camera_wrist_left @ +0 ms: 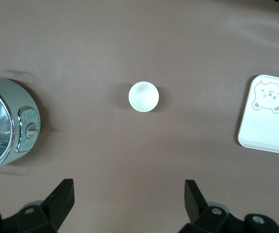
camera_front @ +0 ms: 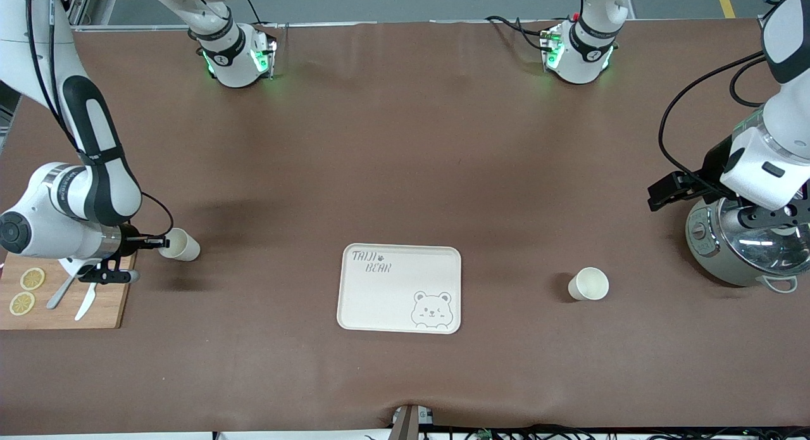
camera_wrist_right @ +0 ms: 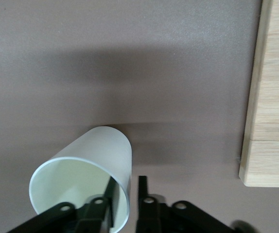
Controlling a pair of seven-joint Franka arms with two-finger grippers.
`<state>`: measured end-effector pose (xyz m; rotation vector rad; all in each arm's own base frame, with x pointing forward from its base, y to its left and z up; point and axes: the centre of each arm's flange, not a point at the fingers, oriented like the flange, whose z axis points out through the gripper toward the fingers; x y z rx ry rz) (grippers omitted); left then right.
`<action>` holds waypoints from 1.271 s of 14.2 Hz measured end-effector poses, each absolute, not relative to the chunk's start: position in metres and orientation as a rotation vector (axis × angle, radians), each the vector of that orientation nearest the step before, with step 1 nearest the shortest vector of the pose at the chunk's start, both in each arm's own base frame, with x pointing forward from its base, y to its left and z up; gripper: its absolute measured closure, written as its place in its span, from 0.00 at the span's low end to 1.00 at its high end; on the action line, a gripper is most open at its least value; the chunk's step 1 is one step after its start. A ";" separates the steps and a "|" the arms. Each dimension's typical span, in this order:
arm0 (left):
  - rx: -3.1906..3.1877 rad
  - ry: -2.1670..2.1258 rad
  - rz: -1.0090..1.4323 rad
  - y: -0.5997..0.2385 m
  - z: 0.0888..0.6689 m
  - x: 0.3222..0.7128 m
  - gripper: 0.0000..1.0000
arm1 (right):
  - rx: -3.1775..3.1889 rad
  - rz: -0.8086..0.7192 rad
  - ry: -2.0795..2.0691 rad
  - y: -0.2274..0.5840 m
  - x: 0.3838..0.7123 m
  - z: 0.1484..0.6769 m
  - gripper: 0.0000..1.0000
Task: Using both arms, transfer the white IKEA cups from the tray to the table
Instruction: 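Lower the cup onto the table and open the right gripper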
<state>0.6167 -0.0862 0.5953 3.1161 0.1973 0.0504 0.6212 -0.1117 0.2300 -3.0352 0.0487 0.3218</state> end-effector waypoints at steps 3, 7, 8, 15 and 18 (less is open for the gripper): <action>3.116 0.197 0.050 -0.086 0.595 0.617 0.00 | -3.035 0.320 0.045 -0.110 0.622 0.230 0.43; 3.116 0.198 0.050 -0.086 0.595 0.617 0.00 | -3.025 0.351 0.037 -0.107 0.622 0.233 0.02; 3.116 0.199 0.050 -0.086 0.595 0.617 0.00 | -3.018 0.375 0.033 -0.106 0.623 0.238 0.00; 3.116 0.204 0.051 -0.083 0.595 0.617 0.00 | -3.023 0.388 -0.017 -0.104 0.654 0.313 0.00; 3.116 0.206 0.051 -0.082 0.595 0.617 0.00 | -3.018 0.415 -0.075 -0.082 0.663 0.337 0.00</action>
